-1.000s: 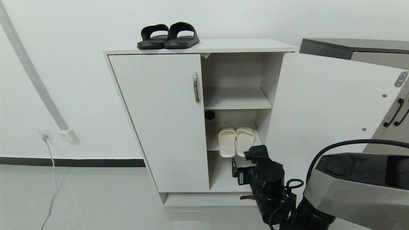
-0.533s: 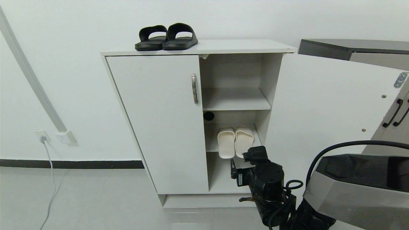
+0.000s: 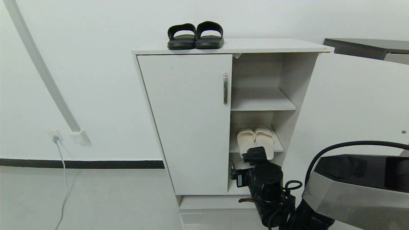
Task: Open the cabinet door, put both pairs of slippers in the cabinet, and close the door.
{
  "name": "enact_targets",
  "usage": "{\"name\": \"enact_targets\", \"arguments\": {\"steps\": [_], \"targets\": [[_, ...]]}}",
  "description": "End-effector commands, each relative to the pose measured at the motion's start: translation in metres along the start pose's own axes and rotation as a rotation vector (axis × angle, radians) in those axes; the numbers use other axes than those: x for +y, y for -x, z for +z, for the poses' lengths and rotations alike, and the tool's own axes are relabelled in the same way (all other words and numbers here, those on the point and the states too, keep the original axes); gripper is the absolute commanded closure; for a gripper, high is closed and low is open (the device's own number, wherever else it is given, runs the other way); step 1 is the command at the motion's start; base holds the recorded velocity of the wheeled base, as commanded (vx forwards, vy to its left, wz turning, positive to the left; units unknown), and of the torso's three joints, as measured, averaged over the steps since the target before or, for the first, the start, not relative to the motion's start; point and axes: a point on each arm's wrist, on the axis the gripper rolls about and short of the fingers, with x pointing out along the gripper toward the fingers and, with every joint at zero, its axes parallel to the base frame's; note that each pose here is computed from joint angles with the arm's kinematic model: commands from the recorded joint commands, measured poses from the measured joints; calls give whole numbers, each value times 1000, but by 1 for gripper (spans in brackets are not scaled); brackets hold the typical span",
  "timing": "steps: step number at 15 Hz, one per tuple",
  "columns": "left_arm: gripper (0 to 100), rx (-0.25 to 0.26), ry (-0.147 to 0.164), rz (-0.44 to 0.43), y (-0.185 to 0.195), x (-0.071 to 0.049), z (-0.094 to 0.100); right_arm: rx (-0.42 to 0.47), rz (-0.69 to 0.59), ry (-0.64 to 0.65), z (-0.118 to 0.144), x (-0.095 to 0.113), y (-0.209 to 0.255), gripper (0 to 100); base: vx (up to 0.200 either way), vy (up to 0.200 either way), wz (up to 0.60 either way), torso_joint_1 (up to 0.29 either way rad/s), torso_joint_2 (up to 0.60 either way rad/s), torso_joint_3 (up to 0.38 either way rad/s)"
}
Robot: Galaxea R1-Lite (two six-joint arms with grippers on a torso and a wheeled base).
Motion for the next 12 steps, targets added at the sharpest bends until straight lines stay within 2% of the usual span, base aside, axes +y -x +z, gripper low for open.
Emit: {"name": "enact_targets", "arguments": {"steps": [1,7,12], "targets": [[100,-1,0,-1,0,0,0,4,-1,3,-2,0,-1,0,0,200,0,-7,-7,2],[100,-1,0,-1,0,0,0,-8,-1,-6,-1,0,0,0,0,200,0,2,2,2],[100,0,0,2,0,0,0,-10,-1,-7,-1,0,0,0,0,0,0,0,0,0]]}}
